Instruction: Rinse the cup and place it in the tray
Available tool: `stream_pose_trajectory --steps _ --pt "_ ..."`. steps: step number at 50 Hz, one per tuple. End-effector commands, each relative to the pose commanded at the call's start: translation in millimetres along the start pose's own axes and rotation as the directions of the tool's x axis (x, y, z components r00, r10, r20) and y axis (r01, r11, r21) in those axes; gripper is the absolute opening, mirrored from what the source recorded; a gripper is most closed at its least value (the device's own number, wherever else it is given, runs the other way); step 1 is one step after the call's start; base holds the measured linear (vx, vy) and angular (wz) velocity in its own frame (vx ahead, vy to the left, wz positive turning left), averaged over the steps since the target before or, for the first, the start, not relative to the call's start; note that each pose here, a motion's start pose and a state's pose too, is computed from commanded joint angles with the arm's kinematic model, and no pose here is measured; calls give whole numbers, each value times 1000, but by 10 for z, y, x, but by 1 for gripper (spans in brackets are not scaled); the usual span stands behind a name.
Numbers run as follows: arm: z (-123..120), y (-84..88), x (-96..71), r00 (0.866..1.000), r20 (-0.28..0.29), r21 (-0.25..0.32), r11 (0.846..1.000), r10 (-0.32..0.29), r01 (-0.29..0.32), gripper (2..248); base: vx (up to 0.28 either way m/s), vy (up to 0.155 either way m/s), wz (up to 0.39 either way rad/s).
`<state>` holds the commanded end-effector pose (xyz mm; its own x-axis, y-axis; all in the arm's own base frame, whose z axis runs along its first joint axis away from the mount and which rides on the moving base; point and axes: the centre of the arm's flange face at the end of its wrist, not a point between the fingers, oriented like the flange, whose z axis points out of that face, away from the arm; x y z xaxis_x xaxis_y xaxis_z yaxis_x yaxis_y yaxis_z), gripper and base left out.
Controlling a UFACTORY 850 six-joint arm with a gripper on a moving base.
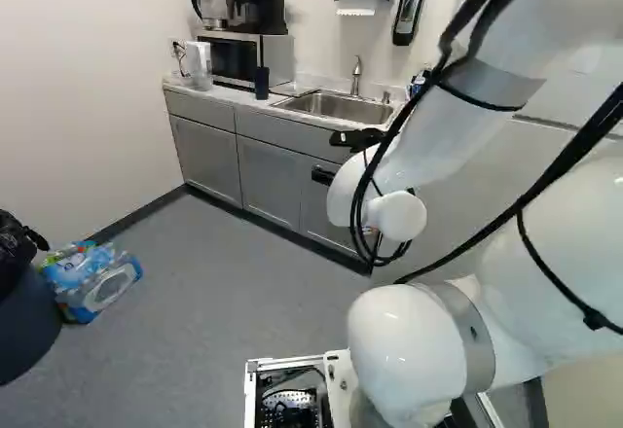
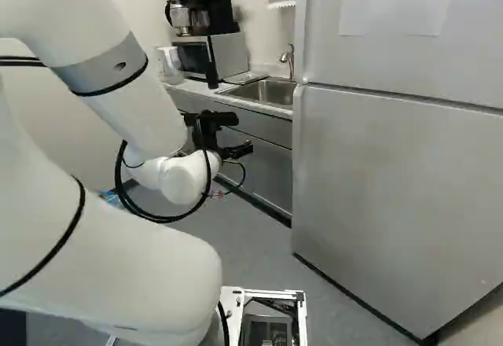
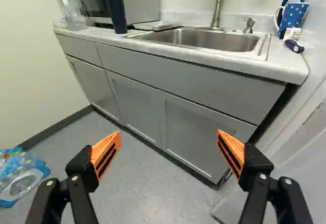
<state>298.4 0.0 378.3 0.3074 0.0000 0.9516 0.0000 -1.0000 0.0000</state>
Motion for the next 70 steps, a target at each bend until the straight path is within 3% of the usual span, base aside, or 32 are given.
stream_pose_trajectory --steps 19,44,70 --pt "287 0 311 999 -40 0 1000 0 0 247 0 0 0" --pt "583 0 644 999 -50 0 1000 0 0 247 0 0 0" --pt "563 42 859 998 -58 -11 1000 3 -3 247 0 0 0"
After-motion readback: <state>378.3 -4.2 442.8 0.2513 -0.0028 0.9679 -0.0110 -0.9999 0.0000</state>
